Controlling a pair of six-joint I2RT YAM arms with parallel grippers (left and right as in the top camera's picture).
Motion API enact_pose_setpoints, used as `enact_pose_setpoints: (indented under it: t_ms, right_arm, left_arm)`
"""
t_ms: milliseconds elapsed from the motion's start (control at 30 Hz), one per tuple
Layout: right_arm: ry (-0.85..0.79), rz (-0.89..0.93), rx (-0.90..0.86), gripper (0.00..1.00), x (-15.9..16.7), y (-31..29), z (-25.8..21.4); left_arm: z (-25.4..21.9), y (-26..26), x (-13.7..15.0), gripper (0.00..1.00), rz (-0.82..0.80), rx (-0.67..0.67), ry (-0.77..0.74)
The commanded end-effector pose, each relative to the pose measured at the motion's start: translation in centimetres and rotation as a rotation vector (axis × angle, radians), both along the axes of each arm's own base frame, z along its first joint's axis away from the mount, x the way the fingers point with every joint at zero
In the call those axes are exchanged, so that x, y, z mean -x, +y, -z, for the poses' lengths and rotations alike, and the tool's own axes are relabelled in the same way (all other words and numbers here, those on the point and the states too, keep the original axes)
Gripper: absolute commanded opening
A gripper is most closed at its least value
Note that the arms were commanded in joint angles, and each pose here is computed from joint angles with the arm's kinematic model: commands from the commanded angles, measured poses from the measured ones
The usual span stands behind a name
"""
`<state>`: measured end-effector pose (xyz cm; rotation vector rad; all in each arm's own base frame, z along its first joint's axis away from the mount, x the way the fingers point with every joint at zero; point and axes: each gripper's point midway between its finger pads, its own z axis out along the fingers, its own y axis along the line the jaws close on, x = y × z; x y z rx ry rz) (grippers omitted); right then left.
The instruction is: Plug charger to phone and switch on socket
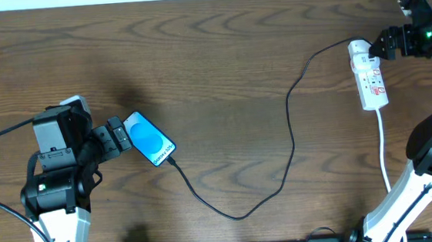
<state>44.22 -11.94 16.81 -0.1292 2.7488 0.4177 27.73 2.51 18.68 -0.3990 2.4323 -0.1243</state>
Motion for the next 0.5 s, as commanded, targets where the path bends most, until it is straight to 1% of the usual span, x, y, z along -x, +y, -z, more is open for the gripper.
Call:
enact_pose_setpoints:
  t_ms: [0, 300, 467]
  right_arm:
    - [-0.008, -0.012, -0.013, 0.99, -0.8, 0.4, 0.4]
    - [0.095, -0.009, -0.064, 0.99, -0.8, 0.5, 4.8]
    - [0.120, -0.015, -0.086, 0.99, -0.9, 0.9, 6.1]
  left_arm:
    - [-0.3, 0.1, -0.1, 0.98, 0.009, -0.022, -0.003]
    - [-0.3, 0.1, -0.1, 0.98, 0.009, -0.022, -0.004]
    - [-0.3, 0.1, -0.1, 0.98, 0.009, -0.022, -0.004]
